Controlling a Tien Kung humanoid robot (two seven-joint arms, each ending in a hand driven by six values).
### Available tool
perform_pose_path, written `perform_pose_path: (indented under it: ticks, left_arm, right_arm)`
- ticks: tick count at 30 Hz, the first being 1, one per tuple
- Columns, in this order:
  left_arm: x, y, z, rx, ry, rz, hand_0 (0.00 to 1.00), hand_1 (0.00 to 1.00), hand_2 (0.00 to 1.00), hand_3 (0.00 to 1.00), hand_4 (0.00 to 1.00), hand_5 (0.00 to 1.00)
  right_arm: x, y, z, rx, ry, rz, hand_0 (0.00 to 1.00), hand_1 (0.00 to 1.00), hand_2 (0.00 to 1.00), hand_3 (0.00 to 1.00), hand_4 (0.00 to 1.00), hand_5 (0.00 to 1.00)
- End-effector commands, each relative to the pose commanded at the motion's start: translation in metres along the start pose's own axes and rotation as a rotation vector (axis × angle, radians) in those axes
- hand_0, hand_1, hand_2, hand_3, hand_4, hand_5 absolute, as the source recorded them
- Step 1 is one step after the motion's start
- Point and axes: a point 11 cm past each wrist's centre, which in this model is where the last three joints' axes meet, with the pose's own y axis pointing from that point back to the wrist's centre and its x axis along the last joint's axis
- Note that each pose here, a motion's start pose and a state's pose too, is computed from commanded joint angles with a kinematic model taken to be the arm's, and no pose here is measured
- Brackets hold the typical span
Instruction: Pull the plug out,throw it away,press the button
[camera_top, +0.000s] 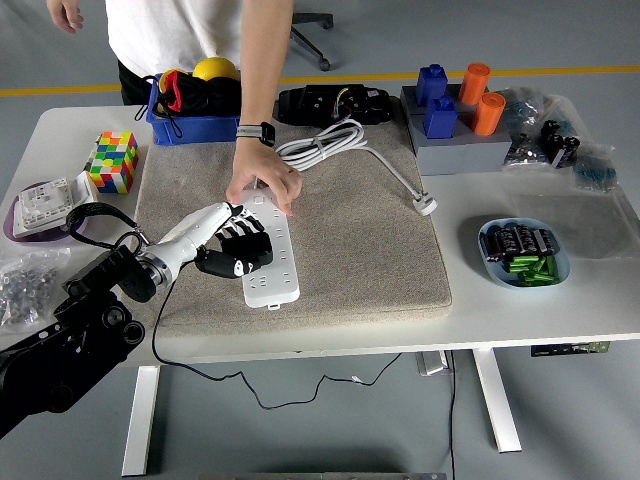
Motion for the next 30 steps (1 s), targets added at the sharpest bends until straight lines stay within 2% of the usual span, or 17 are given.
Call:
perform_pose_path:
  ticks: [9, 16, 21, 28, 29, 30]
  left_arm:
    - [0.007, 0.001, 0.008, -0.032, 0.015, 0.025, 0.385, 0.289, 0.344, 0.542, 0.643, 0.002]
    - [0.022, 0.004, 0.016, -0.060, 0.033, 0.067, 0.383, 0.288, 0.336, 0.540, 0.636, 0.002]
    - [0.036, 0.001, -0.006, -0.002, 0.040, 0.113, 0.389, 0.288, 0.334, 0.539, 0.634, 0.002]
    - [0.037, 0.001, -0.033, 0.071, 0.028, 0.118, 0.405, 0.291, 0.335, 0.539, 0.633, 0.002]
    - [0.036, 0.001, -0.035, 0.078, 0.028, 0.117, 0.443, 0.333, 0.361, 0.559, 0.648, 0.002]
    - [0.035, 0.001, -0.038, 0.085, 0.029, 0.115, 0.443, 0.333, 0.361, 0.559, 0.648, 0.002]
  right_arm:
    - [-0.001, 0.000, 0.000, 0.001, 0.000, -0.002, 0.750, 0.676, 0.673, 0.631, 0.659, 0.521]
    - [-0.001, 0.000, 0.000, 0.000, -0.001, -0.002, 0.750, 0.676, 0.674, 0.630, 0.660, 0.521]
    - [-0.002, 0.000, -0.001, 0.002, -0.003, -0.003, 0.750, 0.676, 0.673, 0.630, 0.659, 0.521]
    - [-0.002, 0.000, 0.001, -0.001, -0.002, -0.003, 0.749, 0.676, 0.673, 0.630, 0.660, 0.522]
    - [-0.002, 0.000, 0.001, -0.001, -0.002, -0.004, 0.750, 0.676, 0.673, 0.630, 0.660, 0.521]
    - [-0.002, 0.000, 0.000, 0.000, -0.002, -0.004, 0.750, 0.676, 0.673, 0.630, 0.660, 0.521]
